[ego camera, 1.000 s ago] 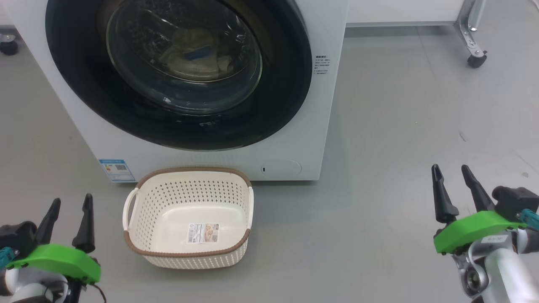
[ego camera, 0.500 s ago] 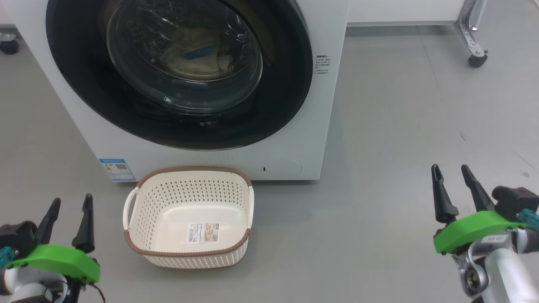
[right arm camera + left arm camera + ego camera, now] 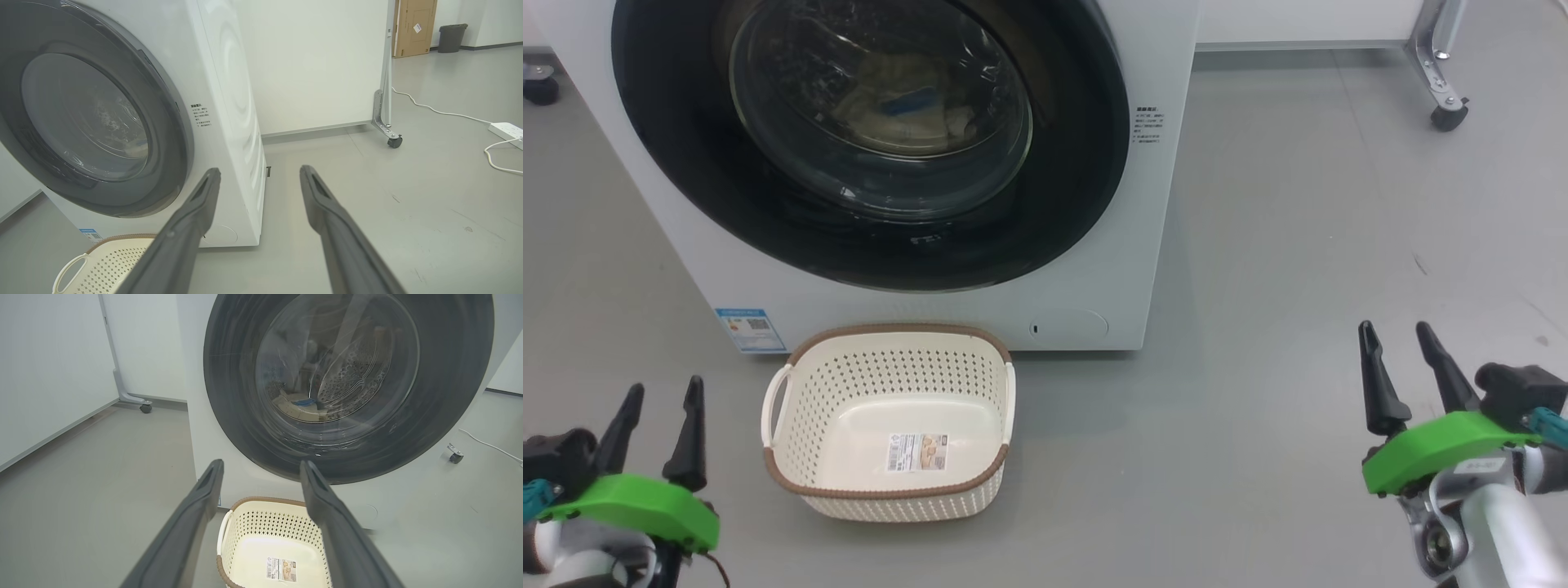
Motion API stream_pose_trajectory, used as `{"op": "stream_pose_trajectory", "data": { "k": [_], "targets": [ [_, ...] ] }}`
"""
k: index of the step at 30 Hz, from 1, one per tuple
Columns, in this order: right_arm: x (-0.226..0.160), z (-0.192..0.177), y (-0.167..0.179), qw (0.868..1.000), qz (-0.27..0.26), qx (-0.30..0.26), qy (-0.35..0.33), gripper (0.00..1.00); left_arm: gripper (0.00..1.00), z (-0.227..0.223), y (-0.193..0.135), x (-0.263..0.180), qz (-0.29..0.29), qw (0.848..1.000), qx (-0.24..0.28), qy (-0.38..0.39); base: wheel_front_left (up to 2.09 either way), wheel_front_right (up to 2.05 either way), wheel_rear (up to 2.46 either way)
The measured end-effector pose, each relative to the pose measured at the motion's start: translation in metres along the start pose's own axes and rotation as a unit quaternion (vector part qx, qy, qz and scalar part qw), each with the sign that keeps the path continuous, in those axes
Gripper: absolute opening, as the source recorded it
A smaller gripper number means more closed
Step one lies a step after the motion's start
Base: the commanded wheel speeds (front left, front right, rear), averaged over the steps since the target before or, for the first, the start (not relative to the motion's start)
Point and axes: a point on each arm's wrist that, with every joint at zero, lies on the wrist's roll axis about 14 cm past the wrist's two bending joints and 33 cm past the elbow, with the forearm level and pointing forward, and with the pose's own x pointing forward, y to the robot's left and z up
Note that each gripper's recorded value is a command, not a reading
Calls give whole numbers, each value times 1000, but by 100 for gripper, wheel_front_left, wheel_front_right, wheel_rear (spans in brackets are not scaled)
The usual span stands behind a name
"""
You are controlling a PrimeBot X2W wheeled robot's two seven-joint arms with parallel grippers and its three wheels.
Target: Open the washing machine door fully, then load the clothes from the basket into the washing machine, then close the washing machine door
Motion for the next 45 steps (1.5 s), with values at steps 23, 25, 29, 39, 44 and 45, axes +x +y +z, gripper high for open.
{"op": "stream_pose_trajectory", "data": {
  "k": [23, 25, 29, 39, 44, 45],
  "targets": [
    [-52, -81, -12, 986, -56, 97, 124, 0, 0, -90, -24, -46, 34, 985, -125, 115, 0, 0, 0],
    [-52, -80, -12, 985, -58, 107, 123, 0, 0, -89, -25, -45, 36, 983, -136, 114, 0, 0, 0],
    [-50, -78, -13, 983, -64, 128, 119, 0, 0, -87, -25, -44, 40, 981, -157, 110, 0, 0, 0],
    [-48, -75, -15, 975, -75, 174, 114, 0, 0, -81, -26, -40, 51, 972, -204, 101, 0, 0, 0],
    [-47, -73, -16, 971, -81, 199, 109, 0, 0, -81, -28, -39, 55, 966, -231, 99, 0, 0, 0],
    [-46, -72, -16, 969, -81, 204, 110, 0, 0, -80, -28, -39, 56, 965, -236, 97, 0, 0, 0]
  ]
}}
